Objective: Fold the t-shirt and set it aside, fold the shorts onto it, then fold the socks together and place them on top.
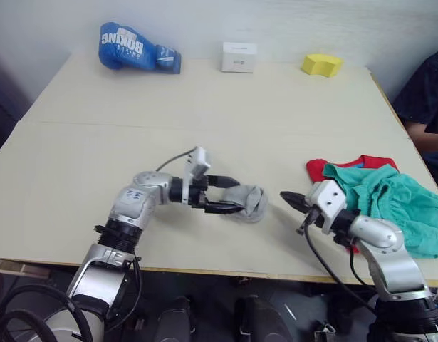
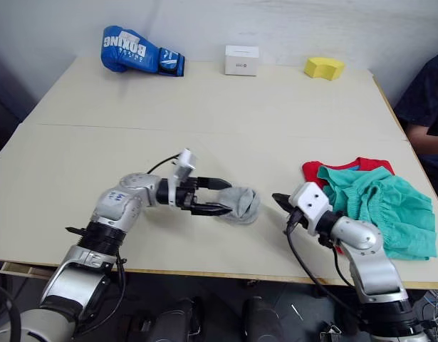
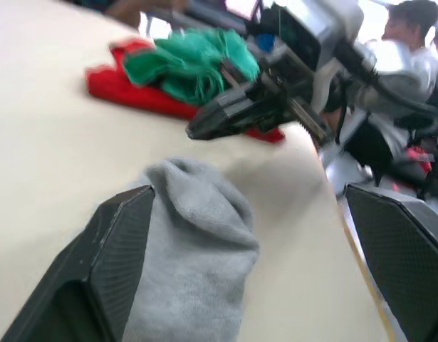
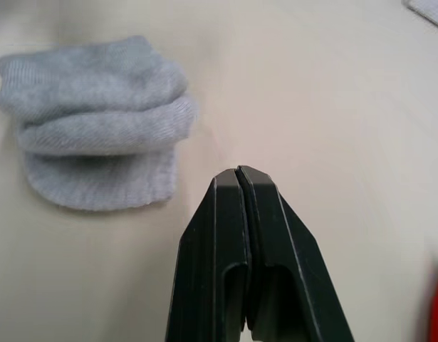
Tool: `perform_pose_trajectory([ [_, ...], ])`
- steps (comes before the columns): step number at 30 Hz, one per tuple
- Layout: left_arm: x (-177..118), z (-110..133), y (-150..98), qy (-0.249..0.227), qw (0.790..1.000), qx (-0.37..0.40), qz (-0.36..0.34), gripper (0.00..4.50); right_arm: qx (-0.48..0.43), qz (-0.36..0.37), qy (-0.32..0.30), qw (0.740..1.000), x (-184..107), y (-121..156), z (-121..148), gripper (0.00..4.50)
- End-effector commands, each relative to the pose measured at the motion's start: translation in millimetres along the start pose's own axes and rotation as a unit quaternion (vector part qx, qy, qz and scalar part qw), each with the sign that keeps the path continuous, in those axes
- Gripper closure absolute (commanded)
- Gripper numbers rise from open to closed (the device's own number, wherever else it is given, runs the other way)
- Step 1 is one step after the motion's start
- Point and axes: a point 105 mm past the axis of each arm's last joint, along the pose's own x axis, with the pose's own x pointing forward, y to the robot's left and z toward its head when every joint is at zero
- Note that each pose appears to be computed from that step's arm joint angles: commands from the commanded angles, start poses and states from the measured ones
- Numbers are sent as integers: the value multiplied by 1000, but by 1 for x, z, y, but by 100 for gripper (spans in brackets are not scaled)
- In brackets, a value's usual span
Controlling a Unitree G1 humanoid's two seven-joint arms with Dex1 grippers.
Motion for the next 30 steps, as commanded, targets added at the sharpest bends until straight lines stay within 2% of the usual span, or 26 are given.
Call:
perform_pose_trajectory([
  [1,1,11,5,-12,998,56,21,127,-2,12,-72,997,9,1,41,450],
  [5,11,-16,13,64,987,139,48,259,12,33,-85,996,44,21,43,450],
  [9,20,-30,23,62,984,135,96,391,38,47,-96,994,74,48,34,450],
  [11,24,-43,21,76,984,124,100,447,31,67,-67,995,81,65,14,450],
  [14,26,-64,9,111,984,114,78,447,56,43,-42,997,82,66,-10,450],
  [17,18,-85,14,154,978,95,105,447,60,19,-30,998,78,59,-27,450],
  [23,12,-98,17,167,974,79,131,447,61,-22,-23,998,60,35,-46,450],
  [28,15,-97,16,160,975,87,129,447,102,-77,-59,990,48,10,-39,450],
  [30,16,-97,13,159,976,92,118,450,157,-68,-92,981,39,7,-24,415],
])
